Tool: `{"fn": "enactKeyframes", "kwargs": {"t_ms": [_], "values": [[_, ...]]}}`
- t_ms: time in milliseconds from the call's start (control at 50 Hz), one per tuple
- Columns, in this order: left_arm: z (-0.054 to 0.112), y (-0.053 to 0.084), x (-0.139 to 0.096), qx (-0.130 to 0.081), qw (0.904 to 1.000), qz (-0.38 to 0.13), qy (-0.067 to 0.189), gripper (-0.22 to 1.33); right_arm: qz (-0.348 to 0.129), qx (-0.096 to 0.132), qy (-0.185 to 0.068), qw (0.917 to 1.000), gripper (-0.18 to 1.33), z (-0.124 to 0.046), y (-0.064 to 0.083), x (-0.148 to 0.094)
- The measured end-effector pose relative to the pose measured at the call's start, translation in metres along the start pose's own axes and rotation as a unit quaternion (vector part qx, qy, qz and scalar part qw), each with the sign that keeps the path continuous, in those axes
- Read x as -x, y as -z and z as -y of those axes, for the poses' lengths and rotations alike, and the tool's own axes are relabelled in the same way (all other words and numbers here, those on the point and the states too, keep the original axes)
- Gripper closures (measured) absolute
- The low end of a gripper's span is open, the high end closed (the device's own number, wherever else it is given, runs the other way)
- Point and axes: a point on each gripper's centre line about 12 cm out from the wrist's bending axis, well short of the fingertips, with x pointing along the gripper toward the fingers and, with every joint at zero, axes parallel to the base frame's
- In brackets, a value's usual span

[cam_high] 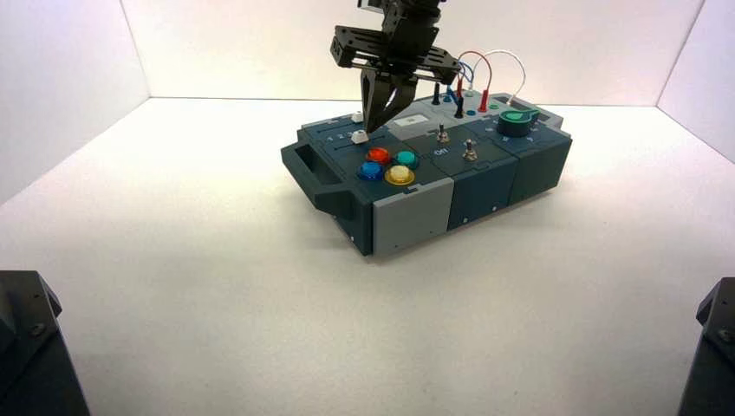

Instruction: Move the bottom slider to position 3.

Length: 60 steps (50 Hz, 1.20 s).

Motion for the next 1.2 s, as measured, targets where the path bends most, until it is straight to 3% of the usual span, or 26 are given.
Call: {"fn": "enactKeyframes", "kwargs": {"t_ms": [800,900,1040,1200], "values": [[0.0,0.0,0.0,0.0,1.0,0.0,0.0,1.28,-0.007,0.002,0.002,1.0,1.29,0.0,0.001,-0.006],[0.0,0.0,0.0,0.0,1.0,-0.001,-0.001,1.28,-0.003,0.002,0.012,0.9999,1.29,0.01,-0.003,-0.004],[0.0,0.0,0.0,0.001,1.0,-0.001,0.0,1.28,0.005,-0.015,0.023,0.9996,1.29,0.031,-0.009,0.002],[0.0,0.0,0.0,0.003,1.0,-0.001,0.001,1.28,0.016,-0.015,0.024,0.9995,1.29,0.034,-0.013,0.012]]}}
